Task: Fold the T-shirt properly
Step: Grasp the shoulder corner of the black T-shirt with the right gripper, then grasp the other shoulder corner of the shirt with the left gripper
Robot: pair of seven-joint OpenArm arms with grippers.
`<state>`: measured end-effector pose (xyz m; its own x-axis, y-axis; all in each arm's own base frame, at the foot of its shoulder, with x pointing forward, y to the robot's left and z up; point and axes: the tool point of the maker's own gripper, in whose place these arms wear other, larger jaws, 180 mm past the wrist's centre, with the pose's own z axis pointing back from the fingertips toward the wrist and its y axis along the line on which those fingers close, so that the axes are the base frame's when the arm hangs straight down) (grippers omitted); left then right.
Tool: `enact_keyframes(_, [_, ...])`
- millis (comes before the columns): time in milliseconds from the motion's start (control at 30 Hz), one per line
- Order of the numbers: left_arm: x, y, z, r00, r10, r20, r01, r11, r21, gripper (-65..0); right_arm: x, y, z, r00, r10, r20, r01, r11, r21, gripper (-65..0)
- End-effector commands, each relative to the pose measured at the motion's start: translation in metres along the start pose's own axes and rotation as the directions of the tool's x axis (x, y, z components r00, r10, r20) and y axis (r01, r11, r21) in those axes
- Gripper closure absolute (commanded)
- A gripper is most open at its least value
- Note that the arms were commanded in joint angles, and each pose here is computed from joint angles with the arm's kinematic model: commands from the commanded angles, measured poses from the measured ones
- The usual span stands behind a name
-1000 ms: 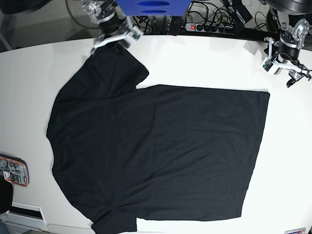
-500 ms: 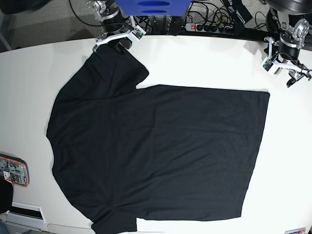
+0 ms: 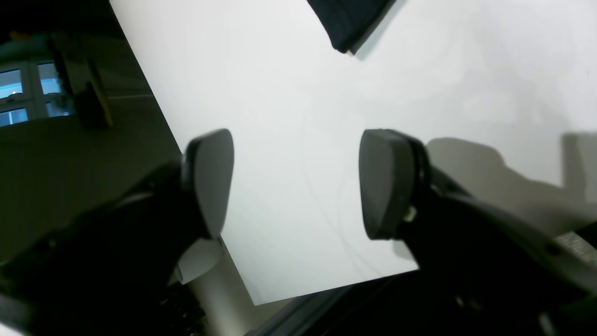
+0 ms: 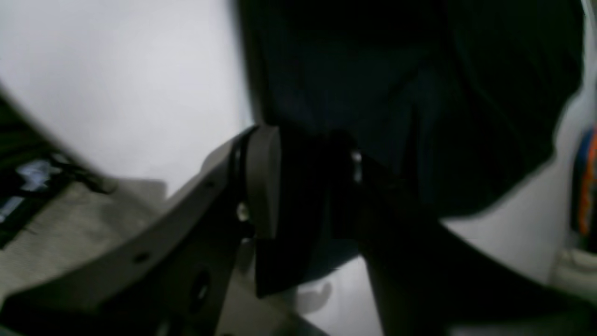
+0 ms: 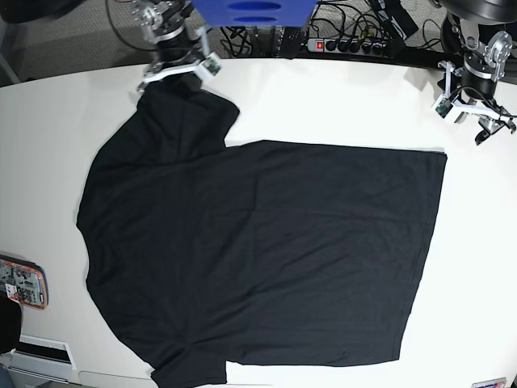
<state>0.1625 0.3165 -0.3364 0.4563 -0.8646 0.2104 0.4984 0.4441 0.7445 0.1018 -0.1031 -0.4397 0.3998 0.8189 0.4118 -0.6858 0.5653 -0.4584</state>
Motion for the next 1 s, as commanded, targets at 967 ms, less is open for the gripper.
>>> enact_keyframes(967, [-0.008, -0.008, -0.009, 1.000, 0.006, -0.017, -0.006, 1.000, -0.019, -41.0, -0.076, 0.026, 0.007, 0.952, 0.053, -0.303, -0.022, 0.994, 0.105, 0.0])
